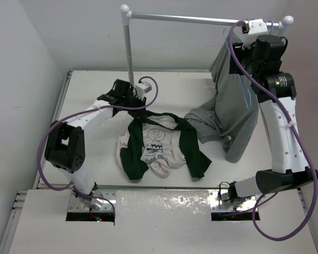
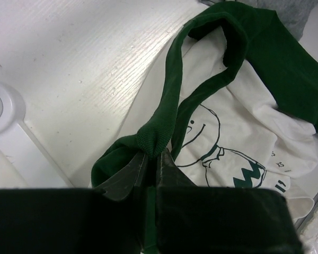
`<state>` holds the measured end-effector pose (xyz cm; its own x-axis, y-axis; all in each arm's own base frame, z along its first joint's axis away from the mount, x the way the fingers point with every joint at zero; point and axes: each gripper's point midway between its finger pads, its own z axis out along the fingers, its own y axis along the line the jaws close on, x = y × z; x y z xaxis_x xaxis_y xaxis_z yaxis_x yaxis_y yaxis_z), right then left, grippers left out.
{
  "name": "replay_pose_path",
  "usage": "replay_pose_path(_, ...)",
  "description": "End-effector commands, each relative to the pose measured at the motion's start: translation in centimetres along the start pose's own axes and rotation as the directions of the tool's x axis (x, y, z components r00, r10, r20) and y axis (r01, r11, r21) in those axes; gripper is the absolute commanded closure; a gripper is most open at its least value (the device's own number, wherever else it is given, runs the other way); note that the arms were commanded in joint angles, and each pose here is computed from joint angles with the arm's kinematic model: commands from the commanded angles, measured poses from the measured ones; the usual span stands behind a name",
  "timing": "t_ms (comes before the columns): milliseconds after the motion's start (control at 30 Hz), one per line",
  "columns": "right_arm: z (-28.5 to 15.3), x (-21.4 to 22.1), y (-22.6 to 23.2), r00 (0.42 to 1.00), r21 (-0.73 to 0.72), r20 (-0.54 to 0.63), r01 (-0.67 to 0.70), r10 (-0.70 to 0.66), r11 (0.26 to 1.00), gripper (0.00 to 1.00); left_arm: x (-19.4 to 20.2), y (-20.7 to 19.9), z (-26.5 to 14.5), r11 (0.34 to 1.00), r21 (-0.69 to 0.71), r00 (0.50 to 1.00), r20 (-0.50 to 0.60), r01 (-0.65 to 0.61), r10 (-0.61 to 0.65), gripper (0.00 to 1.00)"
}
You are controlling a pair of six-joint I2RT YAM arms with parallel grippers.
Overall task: Place the t-shirt on the hanger
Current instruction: Pick up the hanger from the clothesline.
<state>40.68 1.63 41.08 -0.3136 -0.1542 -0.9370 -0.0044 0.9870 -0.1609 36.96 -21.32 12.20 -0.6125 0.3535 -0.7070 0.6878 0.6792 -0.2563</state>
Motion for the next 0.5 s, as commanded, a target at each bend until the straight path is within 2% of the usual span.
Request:
replay_pose_path(0, -2.2, -3.0, 0.4, 0.994, -0.049, 0.108, -0.017, 0.022, 0.999, 0.45, -2.2, -0.1, -1.3, 0.999, -0.010, 0.996, 0.076, -0.051, 0.051, 1.00)
replay_pose_path(167, -4.2, -3.9, -1.0, 0.988, 0.011, 0.157, -0.009, 0.007, 1.000, 0.46, -2.2, -0.1, -1.3, 0.999, -0.014, 0.996, 0.077, -0.053, 0.054, 1.00)
replay_pose_path(333, -4.0, -3.1, -0.9, 0.991, 0.008, 0.135, -0.005, 0.004, 1.000, 0.46, -2.2, -0.1, -1.3, 0.999, -0.012, 0.996, 0.077, -0.051, 0.052, 1.00)
replay_pose_path(467, -3.8, -2.6, -1.9, 0.993, 0.063, 0.115, 0.033, -0.041, 0.997, 0.47, -2.2, -0.1, -1.4, 0.999, -0.014, 0.996, 0.077, -0.053, 0.054, 1.00)
